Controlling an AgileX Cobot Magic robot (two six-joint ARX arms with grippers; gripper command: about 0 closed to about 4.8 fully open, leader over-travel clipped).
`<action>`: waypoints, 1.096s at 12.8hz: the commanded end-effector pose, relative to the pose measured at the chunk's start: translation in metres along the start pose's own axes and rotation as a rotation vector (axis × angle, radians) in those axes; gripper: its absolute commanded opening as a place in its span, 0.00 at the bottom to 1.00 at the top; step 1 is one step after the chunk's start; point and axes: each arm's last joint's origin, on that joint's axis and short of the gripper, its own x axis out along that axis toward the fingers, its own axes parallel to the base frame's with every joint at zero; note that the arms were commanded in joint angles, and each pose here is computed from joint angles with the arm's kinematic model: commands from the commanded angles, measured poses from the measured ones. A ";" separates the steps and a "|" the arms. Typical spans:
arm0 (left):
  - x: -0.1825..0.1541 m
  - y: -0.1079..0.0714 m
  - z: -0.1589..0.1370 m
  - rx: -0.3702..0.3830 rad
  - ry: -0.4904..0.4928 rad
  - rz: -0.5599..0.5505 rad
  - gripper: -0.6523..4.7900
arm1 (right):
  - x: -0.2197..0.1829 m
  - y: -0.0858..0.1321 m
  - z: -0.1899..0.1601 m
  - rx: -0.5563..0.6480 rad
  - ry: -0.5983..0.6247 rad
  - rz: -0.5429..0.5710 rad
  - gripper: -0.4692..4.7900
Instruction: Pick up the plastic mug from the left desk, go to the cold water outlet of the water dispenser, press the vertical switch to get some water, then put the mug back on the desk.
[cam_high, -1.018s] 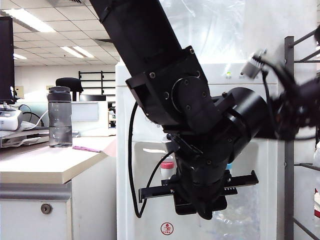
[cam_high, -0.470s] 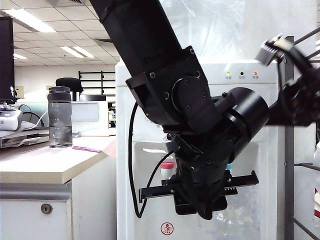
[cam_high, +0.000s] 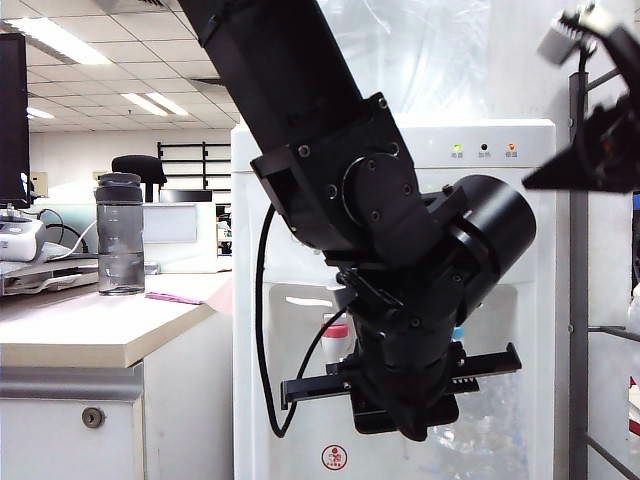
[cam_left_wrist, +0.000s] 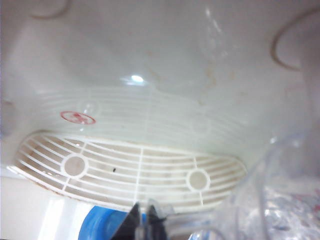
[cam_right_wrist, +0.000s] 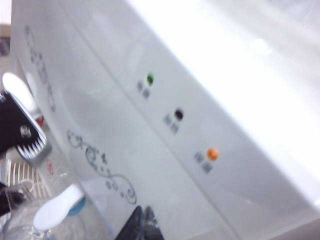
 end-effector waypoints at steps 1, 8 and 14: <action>-0.003 -0.005 0.005 0.029 -0.008 -0.048 0.11 | -0.002 -0.003 0.005 -0.010 -0.024 -0.016 0.09; -0.005 -0.005 0.006 0.076 0.023 -0.066 0.11 | -0.002 -0.009 0.014 -0.025 -0.050 -0.034 0.09; -0.014 -0.002 0.008 0.092 0.053 -0.020 0.11 | -0.002 -0.012 0.017 -0.031 -0.059 -0.041 0.09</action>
